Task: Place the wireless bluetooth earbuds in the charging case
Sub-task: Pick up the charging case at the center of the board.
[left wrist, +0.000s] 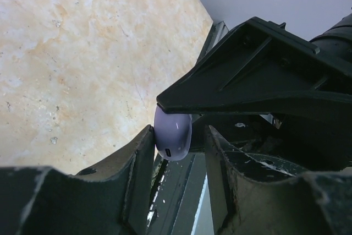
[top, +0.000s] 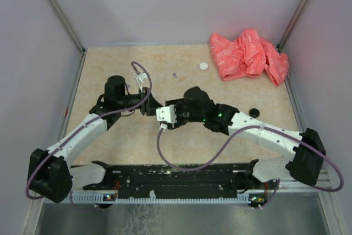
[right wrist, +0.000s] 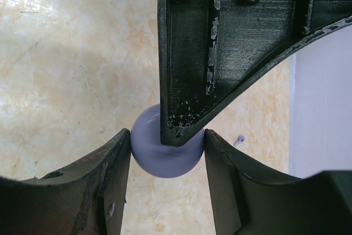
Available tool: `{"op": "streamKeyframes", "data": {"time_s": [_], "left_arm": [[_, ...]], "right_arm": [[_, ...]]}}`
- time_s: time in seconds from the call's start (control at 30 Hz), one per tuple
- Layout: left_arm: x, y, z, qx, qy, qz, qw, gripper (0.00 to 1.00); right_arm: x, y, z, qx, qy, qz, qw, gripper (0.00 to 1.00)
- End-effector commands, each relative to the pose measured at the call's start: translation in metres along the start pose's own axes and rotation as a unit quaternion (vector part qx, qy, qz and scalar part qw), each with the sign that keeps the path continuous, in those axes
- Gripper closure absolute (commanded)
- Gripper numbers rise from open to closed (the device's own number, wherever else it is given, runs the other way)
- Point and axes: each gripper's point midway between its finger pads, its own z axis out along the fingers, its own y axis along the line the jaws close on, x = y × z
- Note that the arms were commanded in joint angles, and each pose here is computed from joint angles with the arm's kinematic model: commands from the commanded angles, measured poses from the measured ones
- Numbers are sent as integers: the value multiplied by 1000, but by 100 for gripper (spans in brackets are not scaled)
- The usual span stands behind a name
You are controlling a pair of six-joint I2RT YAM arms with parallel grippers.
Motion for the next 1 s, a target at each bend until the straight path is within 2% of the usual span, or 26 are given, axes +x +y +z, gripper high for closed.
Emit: {"op": "streamKeyframes", "data": {"time_s": [0.0,0.23,0.33,0.5,0.6,0.73,0.87,0.97], "left_arm": [[3,-4,3,15,3,8,1000,52],[12,-1,5,21,15,-7,1000,52],[13,-2,6,29,16,-15,999,61],[11,-7,4,37,10,-10,999,81],[7,-10,2,34,1,8,999,86],[1,-11,-3,20,-18,40,999,89],[-2,-12,-9,8,-42,80,996,94],[-3,-11,-13,-4,-66,108,992,96]], "right_arm": [[-30,-26,-5,40,-37,-27,998,52],[-35,-28,-6,47,-47,-30,997,52],[-35,-27,-6,46,-47,-30,997,52],[-35,-25,-6,46,-50,-27,997,51],[-36,-26,-8,54,-56,-22,997,42],[-38,-26,-14,69,-67,1,995,23],[-44,-31,-24,76,-78,51,993,18],[-52,-30,-32,59,-110,99,987,17]]}}
